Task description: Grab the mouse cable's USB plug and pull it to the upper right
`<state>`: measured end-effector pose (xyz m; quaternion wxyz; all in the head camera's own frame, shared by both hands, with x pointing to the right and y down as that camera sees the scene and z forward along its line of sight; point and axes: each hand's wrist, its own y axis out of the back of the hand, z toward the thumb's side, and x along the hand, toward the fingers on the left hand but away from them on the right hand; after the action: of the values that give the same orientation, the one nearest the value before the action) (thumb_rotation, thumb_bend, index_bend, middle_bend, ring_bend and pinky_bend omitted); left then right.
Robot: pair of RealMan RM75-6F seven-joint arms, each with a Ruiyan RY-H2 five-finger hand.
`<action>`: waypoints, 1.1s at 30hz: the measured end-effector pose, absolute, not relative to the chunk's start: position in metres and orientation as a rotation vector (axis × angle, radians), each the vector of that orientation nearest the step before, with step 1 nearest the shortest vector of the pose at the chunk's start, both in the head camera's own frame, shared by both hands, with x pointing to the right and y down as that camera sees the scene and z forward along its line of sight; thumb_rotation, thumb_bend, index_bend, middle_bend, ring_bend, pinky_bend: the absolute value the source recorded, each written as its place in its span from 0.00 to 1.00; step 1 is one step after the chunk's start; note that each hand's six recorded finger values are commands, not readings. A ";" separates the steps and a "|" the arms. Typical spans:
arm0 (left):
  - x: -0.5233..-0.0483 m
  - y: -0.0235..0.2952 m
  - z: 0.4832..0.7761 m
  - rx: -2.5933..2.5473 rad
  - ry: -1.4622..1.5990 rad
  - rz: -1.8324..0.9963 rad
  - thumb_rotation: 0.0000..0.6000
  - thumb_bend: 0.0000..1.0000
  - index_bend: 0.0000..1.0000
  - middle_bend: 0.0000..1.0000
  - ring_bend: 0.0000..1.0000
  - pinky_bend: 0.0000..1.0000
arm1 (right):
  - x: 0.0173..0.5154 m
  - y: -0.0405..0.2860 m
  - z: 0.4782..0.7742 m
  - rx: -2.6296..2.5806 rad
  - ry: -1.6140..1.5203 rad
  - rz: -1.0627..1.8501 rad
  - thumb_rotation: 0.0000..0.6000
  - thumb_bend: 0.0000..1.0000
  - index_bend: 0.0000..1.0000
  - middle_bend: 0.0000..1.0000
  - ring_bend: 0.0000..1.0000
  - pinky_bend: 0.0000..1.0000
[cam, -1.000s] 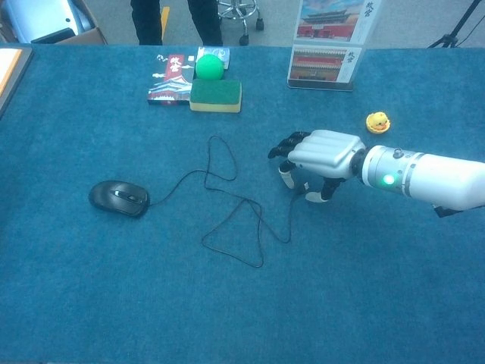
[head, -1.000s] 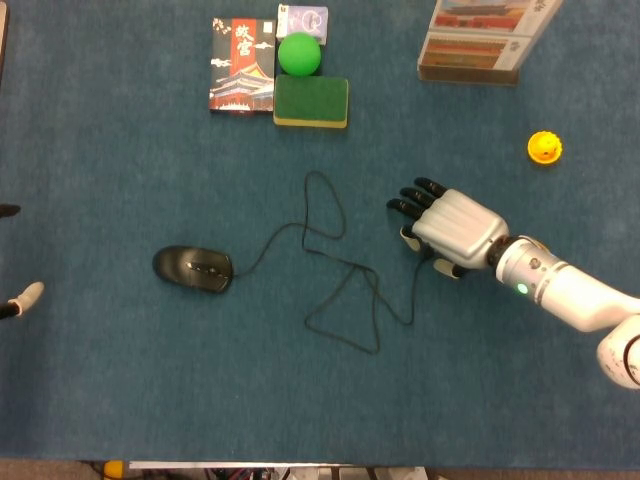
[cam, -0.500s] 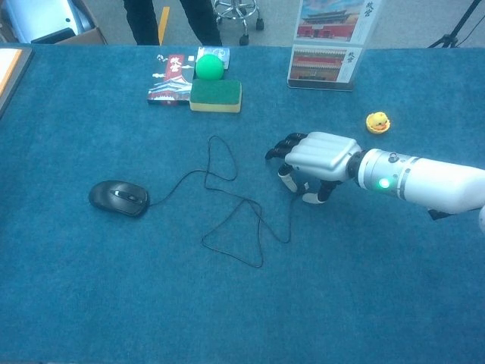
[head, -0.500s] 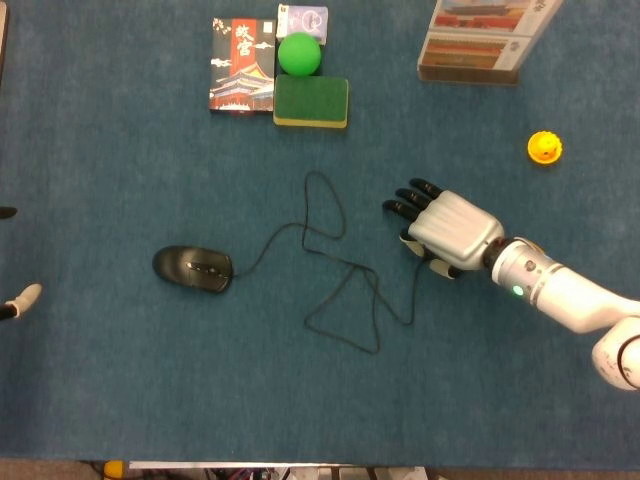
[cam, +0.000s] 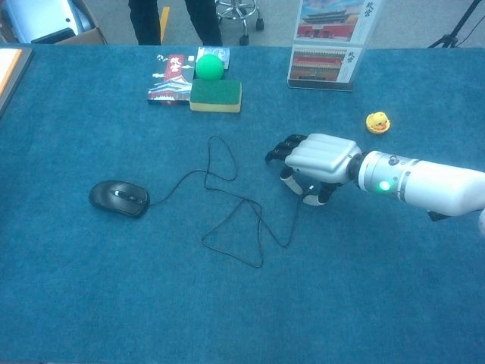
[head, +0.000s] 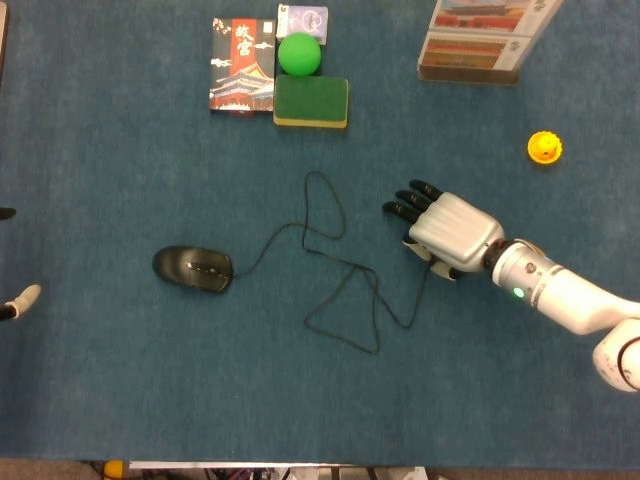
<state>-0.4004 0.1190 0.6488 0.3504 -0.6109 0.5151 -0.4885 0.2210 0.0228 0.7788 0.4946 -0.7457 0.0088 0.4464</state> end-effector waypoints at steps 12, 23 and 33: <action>-0.401 0.119 0.649 -1.581 1.337 -1.266 1.00 0.02 0.25 0.00 0.00 0.00 | 0.223 0.021 0.775 -1.798 -0.017 1.074 1.00 0.29 0.70 0.10 0.00 0.01; -0.401 0.114 0.646 -1.572 1.342 -1.255 1.00 0.02 0.25 0.00 0.00 0.00 | 0.232 -0.001 0.743 -1.748 -0.170 1.046 1.00 0.30 0.71 0.09 0.00 0.01; -0.396 0.106 0.641 -1.567 1.337 -1.237 1.00 0.02 0.25 0.00 0.00 0.00 | 0.245 -0.036 0.685 -1.644 -0.395 0.994 1.00 0.30 0.71 0.09 0.00 0.01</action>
<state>-0.3960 0.1056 0.6410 0.3611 -0.6082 0.5187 -0.4802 0.2447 -0.0357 0.6854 0.5566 -0.6963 -0.1674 0.4211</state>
